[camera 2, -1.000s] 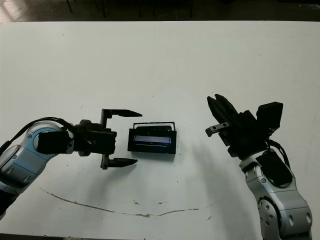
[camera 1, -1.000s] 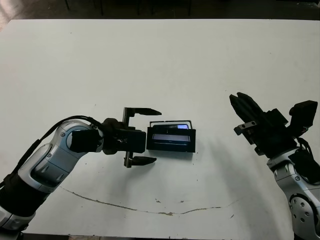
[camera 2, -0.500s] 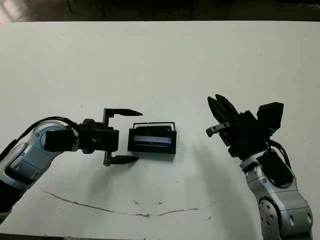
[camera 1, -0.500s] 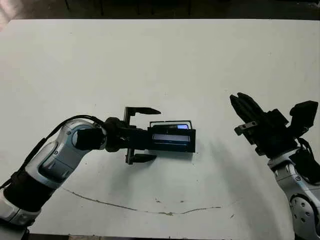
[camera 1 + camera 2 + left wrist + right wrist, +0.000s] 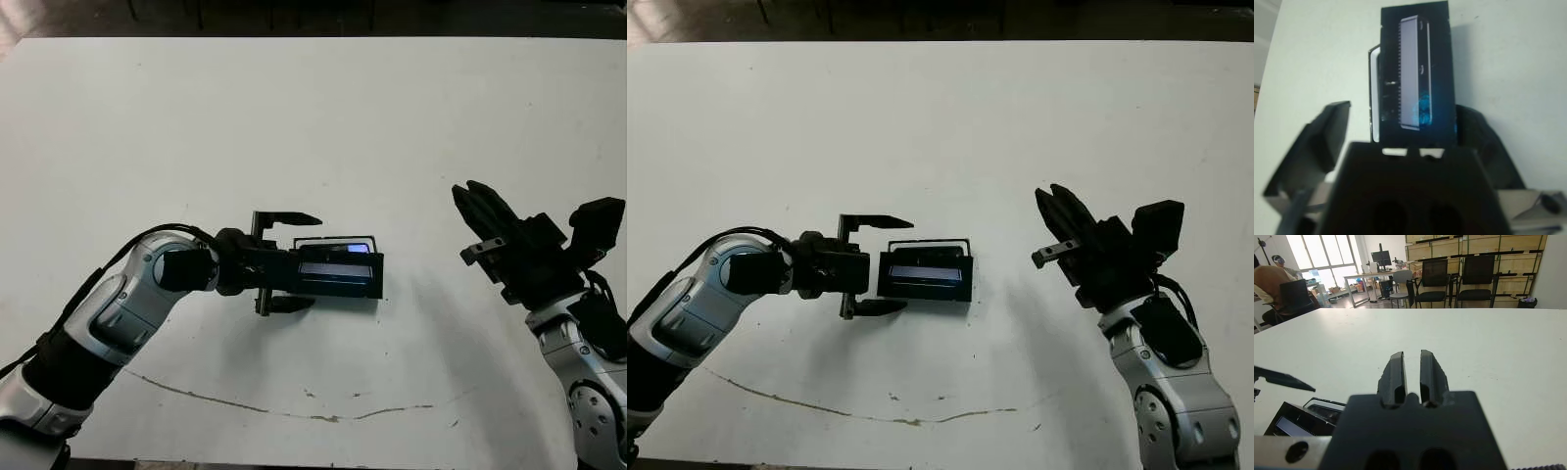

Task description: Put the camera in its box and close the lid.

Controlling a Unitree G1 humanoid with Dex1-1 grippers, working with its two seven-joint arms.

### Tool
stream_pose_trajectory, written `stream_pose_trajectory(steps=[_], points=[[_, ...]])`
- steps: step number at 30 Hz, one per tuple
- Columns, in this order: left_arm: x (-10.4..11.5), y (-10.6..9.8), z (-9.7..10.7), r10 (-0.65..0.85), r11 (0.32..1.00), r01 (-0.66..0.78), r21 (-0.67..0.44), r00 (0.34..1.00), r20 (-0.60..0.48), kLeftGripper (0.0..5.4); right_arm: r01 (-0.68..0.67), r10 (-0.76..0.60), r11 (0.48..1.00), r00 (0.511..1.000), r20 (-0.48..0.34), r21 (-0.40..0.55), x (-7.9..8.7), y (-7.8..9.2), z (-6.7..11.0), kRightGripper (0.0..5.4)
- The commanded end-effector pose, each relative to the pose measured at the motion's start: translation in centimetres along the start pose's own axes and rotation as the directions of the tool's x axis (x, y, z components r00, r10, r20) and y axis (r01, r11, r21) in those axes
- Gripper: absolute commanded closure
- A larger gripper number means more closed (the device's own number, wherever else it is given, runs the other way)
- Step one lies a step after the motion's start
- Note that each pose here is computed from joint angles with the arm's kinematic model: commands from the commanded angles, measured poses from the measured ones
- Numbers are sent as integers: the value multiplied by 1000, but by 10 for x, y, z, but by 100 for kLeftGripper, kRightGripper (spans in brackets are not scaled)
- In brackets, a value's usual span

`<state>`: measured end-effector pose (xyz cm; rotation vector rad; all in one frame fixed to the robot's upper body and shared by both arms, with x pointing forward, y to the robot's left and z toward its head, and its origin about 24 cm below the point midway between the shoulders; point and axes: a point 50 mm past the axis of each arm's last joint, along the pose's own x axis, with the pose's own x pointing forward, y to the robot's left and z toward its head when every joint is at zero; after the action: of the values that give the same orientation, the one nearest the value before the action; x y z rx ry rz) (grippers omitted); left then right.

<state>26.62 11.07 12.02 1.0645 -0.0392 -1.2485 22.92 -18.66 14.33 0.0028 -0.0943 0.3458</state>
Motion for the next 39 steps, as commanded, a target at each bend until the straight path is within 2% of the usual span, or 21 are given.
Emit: stream_pose_trajectory(steps=[1, 7, 11, 22, 30, 34, 39], points=[[2, -9, -5, -33, 999, 33, -17, 999, -28, 204, 17, -17, 1000, 999, -32, -1, -3, -3, -5, 540], [2, -12, -7, -56, 998, 55, -11, 998, -24, 339, 21, -21, 1000, 999, -34, -8, -3, -4, -4, 540], [2, -14, -9, -51, 999, 50, -7, 998, -33, 379, 23, -24, 1000, 999, -34, -10, -3, -4, -4, 540], [-3, -9, -13, -25, 1000, 25, -12, 999, -29, 380, 15, -15, 1000, 1000, -27, -7, -2, -3, -5, 540], [-31, 18, -10, 20, 979, -16, -204, 1000, 17, 380, 22, -22, 1000, 999, -34, 0, -2, -2, -5, 540], [-44, 31, -18, 1, 937, 17, -349, 999, 50, 380, 18, -18, 1000, 999, -33, 5, -2, -1, -6, 540], [-52, 41, -29, 7, 884, 19, -466, 998, 56, 380, 19, -19, 1000, 999, -34, 4, -2, -1, -5, 540]])
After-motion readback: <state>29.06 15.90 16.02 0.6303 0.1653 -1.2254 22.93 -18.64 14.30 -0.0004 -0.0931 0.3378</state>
